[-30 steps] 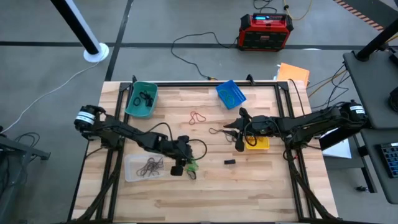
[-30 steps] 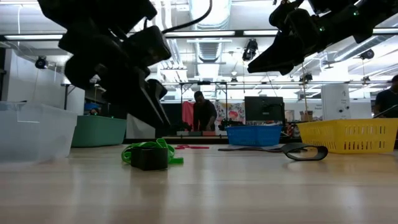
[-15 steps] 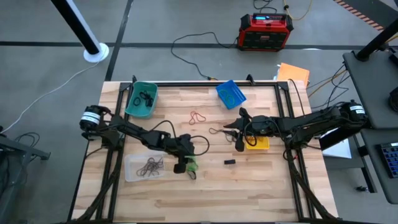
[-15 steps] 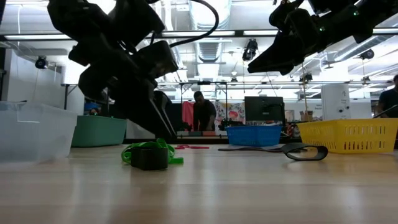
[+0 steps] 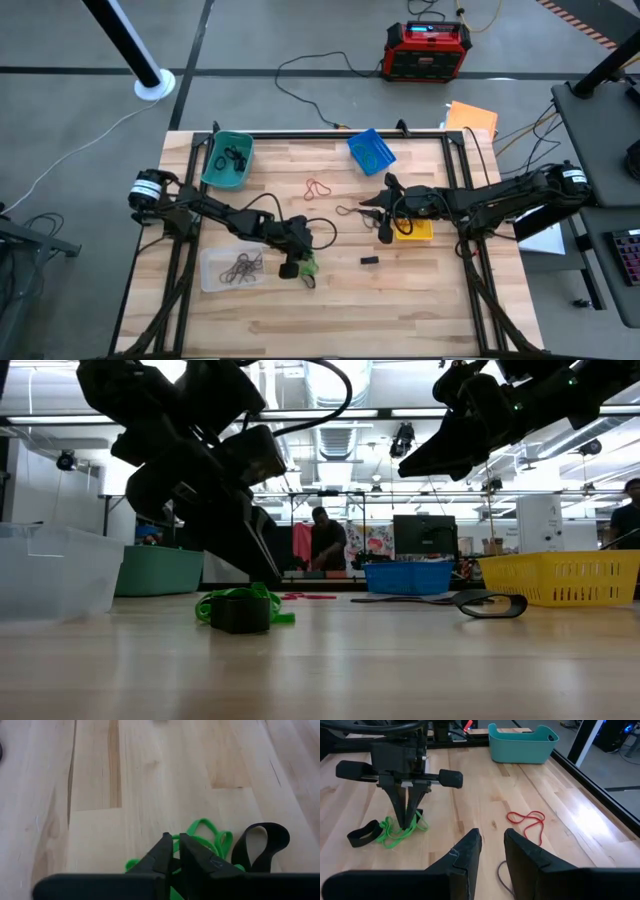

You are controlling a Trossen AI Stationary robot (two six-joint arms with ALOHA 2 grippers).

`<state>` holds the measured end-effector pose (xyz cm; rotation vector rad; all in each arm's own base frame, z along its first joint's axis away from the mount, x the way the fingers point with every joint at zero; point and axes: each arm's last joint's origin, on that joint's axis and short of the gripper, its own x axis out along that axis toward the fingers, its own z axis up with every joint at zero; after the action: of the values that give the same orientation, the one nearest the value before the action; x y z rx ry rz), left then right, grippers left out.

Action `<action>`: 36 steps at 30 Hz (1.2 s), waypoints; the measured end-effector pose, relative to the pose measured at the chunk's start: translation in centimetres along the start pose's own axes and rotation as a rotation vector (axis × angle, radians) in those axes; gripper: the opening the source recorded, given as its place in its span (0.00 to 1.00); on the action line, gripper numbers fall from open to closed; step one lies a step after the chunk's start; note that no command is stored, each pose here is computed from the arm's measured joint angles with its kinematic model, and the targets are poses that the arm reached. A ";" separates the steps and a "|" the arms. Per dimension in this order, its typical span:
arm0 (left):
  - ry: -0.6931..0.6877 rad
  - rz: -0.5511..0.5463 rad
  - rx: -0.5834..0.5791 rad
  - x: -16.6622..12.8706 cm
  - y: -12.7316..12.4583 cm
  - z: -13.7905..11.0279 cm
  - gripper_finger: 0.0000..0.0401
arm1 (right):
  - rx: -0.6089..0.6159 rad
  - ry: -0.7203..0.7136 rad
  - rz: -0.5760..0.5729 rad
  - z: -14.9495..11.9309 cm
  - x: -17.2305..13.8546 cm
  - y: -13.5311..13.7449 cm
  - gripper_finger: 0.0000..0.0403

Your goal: Sort rubber bands into baskets

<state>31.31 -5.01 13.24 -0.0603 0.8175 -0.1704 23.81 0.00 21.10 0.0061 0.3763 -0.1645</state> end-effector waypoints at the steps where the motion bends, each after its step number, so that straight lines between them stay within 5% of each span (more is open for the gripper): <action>1: 0.000 0.000 0.004 0.0 0.0 0.0 0.02 | 0.000 0.000 0.000 0.0 0.0 0.0 0.20; 17: 0.003 0.045 0.000 -0.9 0.5 0.3 0.01 | 0.000 0.000 0.000 0.0 0.0 0.0 0.20; 30: -0.006 0.003 -0.045 -0.2 0.6 -1.0 0.21 | 0.000 0.000 -0.001 0.0 0.0 0.0 0.20; 36: -0.019 -0.010 -0.068 -0.2 0.7 -1.8 0.21 | 0.000 -0.001 -0.004 0.0 0.0 0.0 0.20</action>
<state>29.96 -4.30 12.05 -0.1302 0.8046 -0.1513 23.80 -0.02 21.09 0.0055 0.3757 -0.1687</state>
